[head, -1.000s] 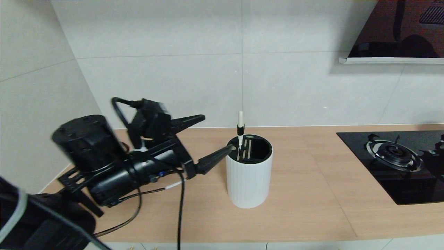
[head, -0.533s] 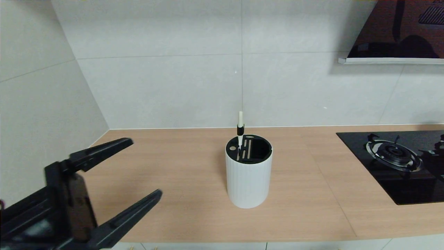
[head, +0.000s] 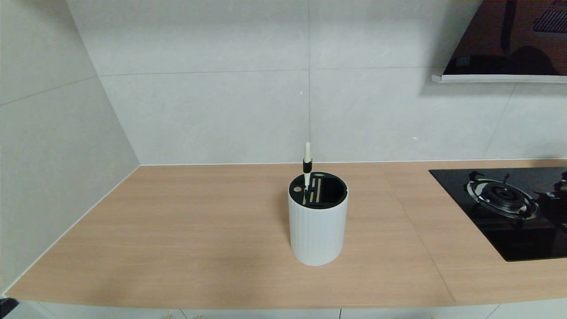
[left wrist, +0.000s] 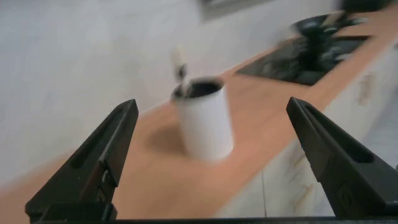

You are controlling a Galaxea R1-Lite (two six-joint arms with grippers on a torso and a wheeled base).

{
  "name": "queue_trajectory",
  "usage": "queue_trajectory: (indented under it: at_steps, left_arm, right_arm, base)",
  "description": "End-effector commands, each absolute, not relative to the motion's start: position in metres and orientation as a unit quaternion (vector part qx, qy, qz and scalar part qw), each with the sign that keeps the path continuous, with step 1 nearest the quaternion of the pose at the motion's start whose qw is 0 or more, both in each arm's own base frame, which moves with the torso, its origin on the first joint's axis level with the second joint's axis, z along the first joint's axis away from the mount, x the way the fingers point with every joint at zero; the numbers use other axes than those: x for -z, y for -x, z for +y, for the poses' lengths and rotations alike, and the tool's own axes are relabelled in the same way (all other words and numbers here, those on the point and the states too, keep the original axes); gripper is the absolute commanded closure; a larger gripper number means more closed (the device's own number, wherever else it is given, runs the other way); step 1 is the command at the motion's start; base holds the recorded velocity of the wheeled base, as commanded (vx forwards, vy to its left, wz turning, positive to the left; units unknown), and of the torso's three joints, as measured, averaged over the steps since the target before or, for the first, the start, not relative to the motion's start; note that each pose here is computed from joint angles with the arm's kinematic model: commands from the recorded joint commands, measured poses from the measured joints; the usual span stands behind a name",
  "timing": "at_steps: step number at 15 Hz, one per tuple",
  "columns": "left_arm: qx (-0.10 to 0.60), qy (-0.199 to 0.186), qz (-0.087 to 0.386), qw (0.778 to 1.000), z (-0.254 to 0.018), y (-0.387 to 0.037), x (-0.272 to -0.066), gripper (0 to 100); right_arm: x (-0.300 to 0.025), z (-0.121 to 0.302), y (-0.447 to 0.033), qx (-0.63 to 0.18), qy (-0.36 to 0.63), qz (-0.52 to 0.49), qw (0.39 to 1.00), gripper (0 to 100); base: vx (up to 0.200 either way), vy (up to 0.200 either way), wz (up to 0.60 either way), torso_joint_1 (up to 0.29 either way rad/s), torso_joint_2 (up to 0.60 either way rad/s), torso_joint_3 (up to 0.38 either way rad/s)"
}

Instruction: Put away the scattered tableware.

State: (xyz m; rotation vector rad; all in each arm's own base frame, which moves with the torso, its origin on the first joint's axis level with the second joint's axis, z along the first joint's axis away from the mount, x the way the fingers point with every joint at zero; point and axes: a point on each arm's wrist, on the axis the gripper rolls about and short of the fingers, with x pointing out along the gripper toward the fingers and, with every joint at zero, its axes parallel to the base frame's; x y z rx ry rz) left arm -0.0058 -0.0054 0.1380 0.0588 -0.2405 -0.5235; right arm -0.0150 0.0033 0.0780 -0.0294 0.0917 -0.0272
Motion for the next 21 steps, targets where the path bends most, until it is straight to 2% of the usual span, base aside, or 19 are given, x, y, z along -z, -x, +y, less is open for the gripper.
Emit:
queue_trajectory:
  at_steps: [1,3,4,7,11,13,14,21]
  left_arm:
    - [0.116,-0.001,-0.064,0.991,-0.003,0.013,-0.124,0]
    - [0.101,-0.02,-0.018,0.994,-0.004,0.021,-0.083,0]
    - [0.084,-0.023,-0.005,0.996,-0.004,0.025,-0.08,0]
    - [0.02,-0.043,-0.018,0.999,-0.001,0.023,-0.079,0]
    - [-0.055,-0.047,-0.012,0.997,0.002,0.023,-0.079,0]
    - [-0.042,-0.041,-0.015,0.998,0.002,0.023,-0.079,0]
    - [-0.018,-0.041,0.002,0.999,0.001,0.023,-0.075,0]
    - [-0.021,-0.042,0.001,0.999,0.001,0.023,-0.075,0]
  right_arm:
    - [-0.078,0.003,0.015,0.015,0.015,0.047,0.999,100]
    - [-0.078,0.003,0.015,0.015,0.015,0.047,0.999,100]
    - [-0.078,0.003,0.015,0.015,0.015,0.047,0.999,100]
    - [-0.078,0.003,0.015,0.015,0.014,0.047,0.999,100]
    - [-0.078,0.003,0.015,0.015,0.013,0.047,0.999,100]
    - [-0.078,0.003,0.015,0.014,0.013,0.047,0.999,100]
    - [-0.078,0.003,0.015,0.014,0.013,0.047,0.999,100]
    - [-0.078,0.004,0.015,0.005,0.014,0.047,0.999,100]
  base:
    - [0.0,0.0,0.0,0.0,0.0,0.0]
    - [0.0,0.0,0.0,0.0,0.0,0.0]
    - [0.0,0.0,0.0,0.0,0.0,0.0]
    - [0.0,0.0,0.0,0.0,0.0,0.0]
    - [0.0,0.0,0.0,0.0,0.0,0.0]
    - [0.0,0.0,0.0,0.0,0.0,0.0]
    - [0.0,0.0,0.0,0.0,0.0,0.0]
    - [0.0,0.0,0.0,0.0,0.0,0.0]
